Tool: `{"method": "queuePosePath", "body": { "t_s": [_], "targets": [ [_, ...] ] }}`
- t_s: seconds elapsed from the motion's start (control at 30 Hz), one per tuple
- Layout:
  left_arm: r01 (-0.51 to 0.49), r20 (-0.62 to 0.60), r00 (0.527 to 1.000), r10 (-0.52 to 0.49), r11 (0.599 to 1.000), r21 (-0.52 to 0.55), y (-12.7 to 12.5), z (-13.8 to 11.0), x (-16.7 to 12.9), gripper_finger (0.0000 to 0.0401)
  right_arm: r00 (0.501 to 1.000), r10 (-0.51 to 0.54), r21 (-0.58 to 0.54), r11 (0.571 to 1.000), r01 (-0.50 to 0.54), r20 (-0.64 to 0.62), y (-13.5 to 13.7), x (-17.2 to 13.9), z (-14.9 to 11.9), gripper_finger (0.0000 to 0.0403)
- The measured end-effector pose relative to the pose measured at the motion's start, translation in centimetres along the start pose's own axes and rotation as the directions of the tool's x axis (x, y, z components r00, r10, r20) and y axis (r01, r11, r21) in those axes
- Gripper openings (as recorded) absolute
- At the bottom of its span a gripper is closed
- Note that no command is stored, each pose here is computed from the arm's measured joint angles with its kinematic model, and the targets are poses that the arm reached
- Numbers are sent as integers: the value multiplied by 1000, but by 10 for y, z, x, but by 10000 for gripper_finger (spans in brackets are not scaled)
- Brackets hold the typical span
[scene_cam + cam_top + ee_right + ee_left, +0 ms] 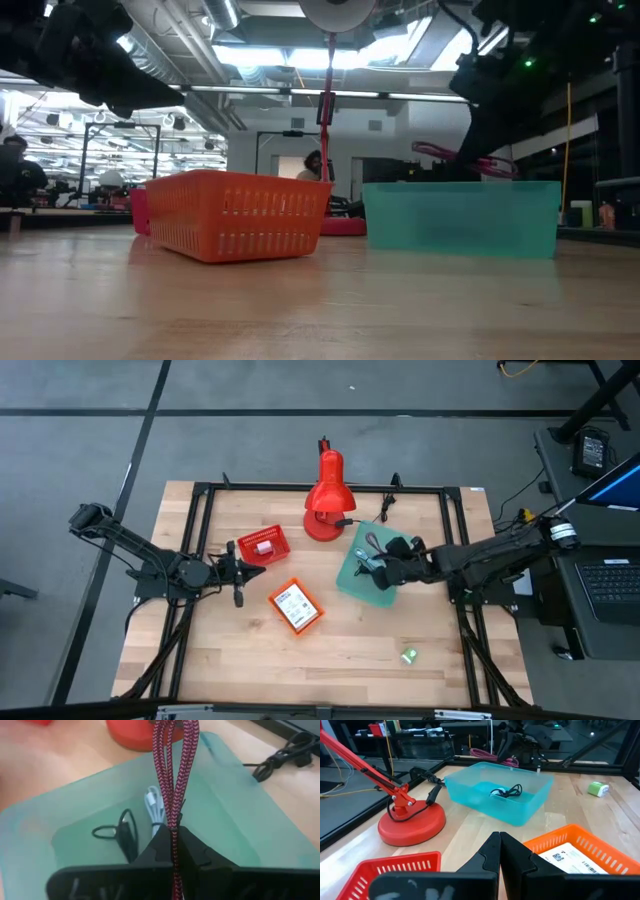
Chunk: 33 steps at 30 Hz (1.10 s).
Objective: Pick and place items into bin
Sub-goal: Put the pink charger cable into the blue bin, then put the green charger adapter into the red bin
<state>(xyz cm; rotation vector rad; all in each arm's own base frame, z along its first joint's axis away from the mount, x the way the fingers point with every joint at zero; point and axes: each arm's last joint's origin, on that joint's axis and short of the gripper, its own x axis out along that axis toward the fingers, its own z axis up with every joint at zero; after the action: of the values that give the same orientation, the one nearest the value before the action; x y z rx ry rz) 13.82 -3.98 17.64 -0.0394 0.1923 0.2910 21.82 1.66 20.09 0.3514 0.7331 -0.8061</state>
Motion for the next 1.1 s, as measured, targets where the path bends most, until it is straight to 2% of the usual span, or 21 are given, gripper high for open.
{"method": "queuePosePath", "body": {
  "t_s": [0.63,0.9,1.1],
  "targets": [
    [-5,0,1000,5,1000,1,0,0,0,2,991,-111,-58,993,107,-71,8,36,-13,3],
    [-5,0,1000,5,1000,0,0,0,0,2,990,-121,-68,991,116,-77,9,38,-15,39],
    [-5,0,1000,5,1000,0,0,0,0,2,988,-146,-64,988,144,-40,8,38,-14,80]
  ]
}}
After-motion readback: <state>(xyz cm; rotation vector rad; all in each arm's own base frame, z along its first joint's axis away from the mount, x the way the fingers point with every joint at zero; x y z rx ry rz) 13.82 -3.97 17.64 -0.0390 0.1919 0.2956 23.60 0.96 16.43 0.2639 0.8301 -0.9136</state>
